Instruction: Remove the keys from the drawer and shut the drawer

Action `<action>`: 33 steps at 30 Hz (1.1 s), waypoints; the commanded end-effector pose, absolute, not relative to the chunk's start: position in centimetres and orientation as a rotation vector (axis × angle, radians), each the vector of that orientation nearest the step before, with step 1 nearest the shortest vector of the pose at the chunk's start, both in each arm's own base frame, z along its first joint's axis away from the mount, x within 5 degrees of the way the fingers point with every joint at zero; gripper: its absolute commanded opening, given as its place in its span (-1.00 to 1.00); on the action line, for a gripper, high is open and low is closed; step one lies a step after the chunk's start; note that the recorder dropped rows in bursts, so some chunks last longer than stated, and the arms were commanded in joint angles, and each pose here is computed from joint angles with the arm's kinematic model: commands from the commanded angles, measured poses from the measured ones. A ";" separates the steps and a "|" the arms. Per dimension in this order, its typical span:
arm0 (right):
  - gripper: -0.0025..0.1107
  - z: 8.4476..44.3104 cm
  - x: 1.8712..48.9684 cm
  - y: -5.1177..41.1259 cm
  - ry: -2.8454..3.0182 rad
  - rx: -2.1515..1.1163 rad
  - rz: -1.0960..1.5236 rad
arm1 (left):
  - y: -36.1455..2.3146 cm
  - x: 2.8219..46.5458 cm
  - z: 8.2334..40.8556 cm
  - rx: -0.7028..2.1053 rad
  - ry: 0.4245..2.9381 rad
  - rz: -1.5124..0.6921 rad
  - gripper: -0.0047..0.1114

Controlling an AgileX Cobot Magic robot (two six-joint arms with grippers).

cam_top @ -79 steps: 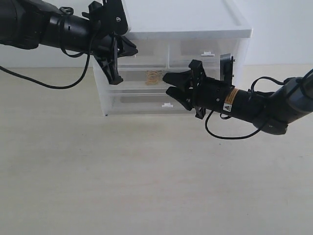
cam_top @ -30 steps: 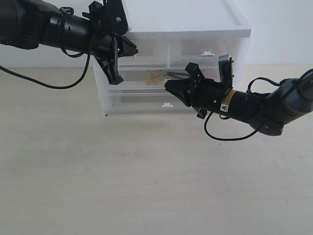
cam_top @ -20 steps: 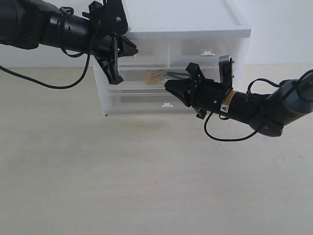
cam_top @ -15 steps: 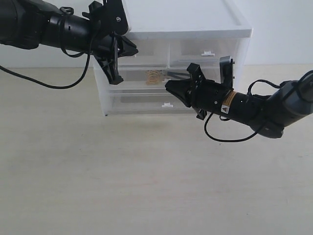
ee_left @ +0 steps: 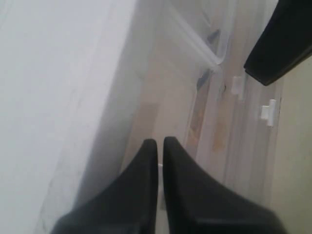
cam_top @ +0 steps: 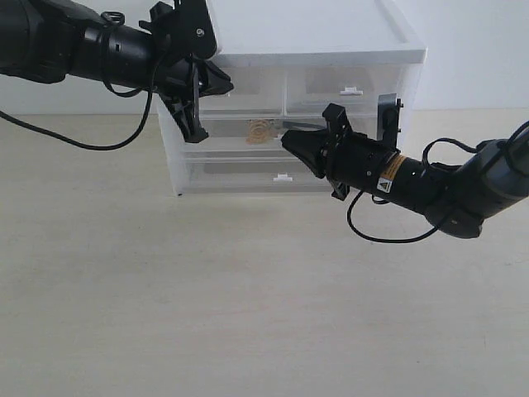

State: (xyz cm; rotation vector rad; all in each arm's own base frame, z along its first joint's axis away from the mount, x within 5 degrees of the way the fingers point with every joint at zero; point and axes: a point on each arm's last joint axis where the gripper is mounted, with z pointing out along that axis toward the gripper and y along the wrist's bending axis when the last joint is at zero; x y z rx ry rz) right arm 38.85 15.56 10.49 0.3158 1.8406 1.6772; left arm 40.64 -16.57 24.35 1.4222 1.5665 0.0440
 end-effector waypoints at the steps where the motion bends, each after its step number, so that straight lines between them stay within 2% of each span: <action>1: -0.83 10.5 38.7 15.3 1.889 0.320 1.667 | -15.5 41.9 24.6 1.334 1.600 0.172 -0.85; 2: -0.74 10.5 38.6 15.4 1.891 0.304 1.675 | -15.5 41.9 24.6 1.332 1.600 0.175 -0.85; 6: -0.11 10.6 38.6 15.4 1.885 0.312 1.683 | -15.5 41.9 24.6 1.332 1.600 0.175 -0.85; 7: -0.07 10.6 38.7 15.4 1.879 0.315 1.682 | -15.5 41.9 24.6 1.332 1.600 0.175 -0.85; 12: -0.23 10.8 39.2 15.5 1.897 0.341 1.675 | -15.5 41.9 24.6 1.332 1.600 0.175 -0.85; 26: -0.24 11.2 40.2 15.4 1.888 0.376 1.637 | -15.5 41.9 24.6 1.332 1.600 0.175 -0.85; 33: -0.24 12.2 41.1 16.9 1.890 0.337 1.629 | -15.5 41.9 24.6 1.332 1.600 0.175 -0.85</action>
